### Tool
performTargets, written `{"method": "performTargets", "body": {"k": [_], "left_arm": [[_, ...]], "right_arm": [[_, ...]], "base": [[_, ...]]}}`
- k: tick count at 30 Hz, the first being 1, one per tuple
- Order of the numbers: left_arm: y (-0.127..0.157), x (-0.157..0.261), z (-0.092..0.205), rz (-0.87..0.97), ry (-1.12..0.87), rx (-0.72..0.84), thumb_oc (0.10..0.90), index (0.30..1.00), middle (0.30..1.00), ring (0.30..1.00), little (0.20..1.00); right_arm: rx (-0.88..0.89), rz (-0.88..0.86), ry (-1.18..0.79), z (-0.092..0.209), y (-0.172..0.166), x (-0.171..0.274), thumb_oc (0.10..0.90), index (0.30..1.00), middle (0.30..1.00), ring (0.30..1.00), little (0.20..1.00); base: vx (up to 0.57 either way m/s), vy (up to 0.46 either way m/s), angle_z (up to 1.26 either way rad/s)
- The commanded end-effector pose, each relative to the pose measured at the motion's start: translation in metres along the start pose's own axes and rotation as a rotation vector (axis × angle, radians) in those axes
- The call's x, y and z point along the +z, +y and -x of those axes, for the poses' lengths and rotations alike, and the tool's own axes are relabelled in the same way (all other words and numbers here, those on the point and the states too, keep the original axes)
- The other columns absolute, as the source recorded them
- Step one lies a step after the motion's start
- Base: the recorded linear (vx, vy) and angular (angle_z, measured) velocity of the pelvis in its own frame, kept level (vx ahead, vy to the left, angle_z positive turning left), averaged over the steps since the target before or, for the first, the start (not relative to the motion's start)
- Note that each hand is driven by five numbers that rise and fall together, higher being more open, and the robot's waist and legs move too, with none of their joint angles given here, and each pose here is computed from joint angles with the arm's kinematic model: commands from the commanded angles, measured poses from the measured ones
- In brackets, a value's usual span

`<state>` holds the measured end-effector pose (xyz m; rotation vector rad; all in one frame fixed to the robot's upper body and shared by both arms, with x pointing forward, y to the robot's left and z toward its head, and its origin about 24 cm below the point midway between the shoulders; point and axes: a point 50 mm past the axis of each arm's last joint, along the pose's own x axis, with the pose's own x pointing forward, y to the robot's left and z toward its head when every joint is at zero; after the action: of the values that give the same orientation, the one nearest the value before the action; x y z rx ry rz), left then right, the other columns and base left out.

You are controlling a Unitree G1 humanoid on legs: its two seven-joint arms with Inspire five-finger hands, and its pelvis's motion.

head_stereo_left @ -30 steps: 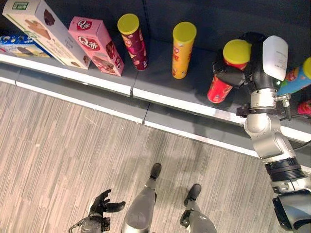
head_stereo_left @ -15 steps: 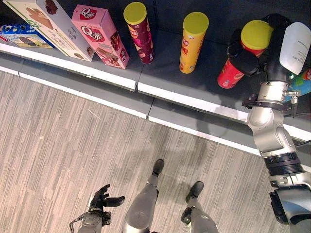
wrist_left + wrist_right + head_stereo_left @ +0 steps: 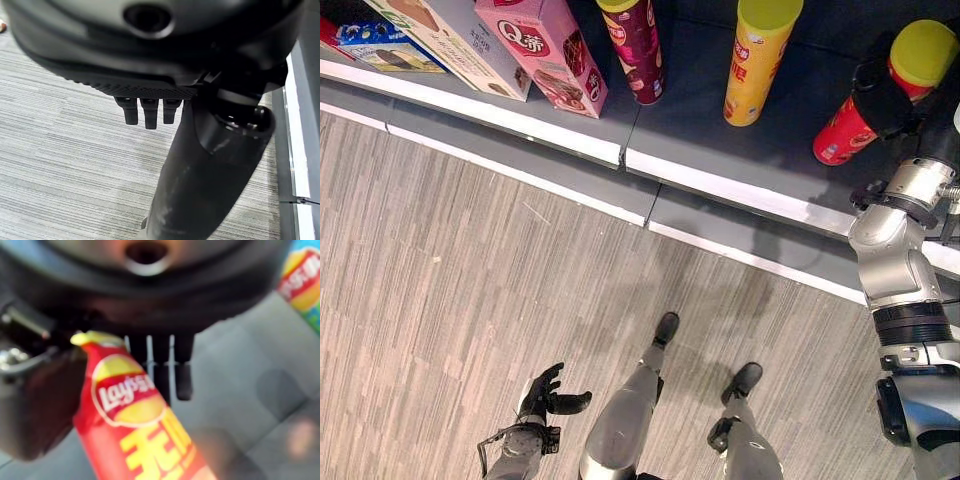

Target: Put the goods on the table back onto the shelves and tidy them up.

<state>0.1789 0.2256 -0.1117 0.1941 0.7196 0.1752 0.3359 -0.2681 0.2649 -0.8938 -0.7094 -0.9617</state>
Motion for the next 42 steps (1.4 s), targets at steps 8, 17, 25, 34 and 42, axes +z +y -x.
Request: {"method": "performTargets", "body": {"k": [8, 17, 25, 34, 42], "left_arm": [[0.023, -0.022, 0.007, -0.032, 0.062, 0.081, 0.8, 0.9, 0.9, 0.9, 0.9], [0.02, -0.02, 0.007, -0.036, 0.048, 0.076, 0.8, 0.9, 0.9, 0.9, 0.9], [0.023, -0.022, 0.007, -0.044, 0.055, 0.083, 0.8, 0.9, 0.9, 0.9, 0.9], [0.021, -0.021, 0.006, -0.047, 0.056, 0.087, 0.8, 0.9, 0.9, 0.9, 0.9], [0.021, -0.023, 0.006, -0.049, 0.063, 0.086, 0.8, 0.9, 0.9, 0.9, 0.9]], "right_arm": [[-0.206, -0.055, -0.183, -0.027, -0.032, 0.032, 0.4, 0.3, 0.3, 0.3, 0.3], [-0.169, -0.049, -0.183, -0.019, -0.024, 0.032, 0.4, 0.3, 0.3, 0.3, 0.3], [-0.147, -0.025, -0.174, -0.022, -0.02, 0.029, 0.4, 0.3, 0.3, 0.3, 0.3], [-0.144, -0.021, -0.182, -0.021, -0.017, 0.031, 0.8, 0.9, 0.9, 0.9, 0.9], [-0.13, -0.035, -0.171, -0.018, -0.013, 0.031, 0.8, 0.9, 0.9, 0.9, 0.9]], "base": [[0.0, 0.0, 0.0], [0.0, 0.0, 0.0], [0.0, 0.0, 0.0], [0.0, 0.0, 0.0], [0.0, 0.0, 0.0]]}}
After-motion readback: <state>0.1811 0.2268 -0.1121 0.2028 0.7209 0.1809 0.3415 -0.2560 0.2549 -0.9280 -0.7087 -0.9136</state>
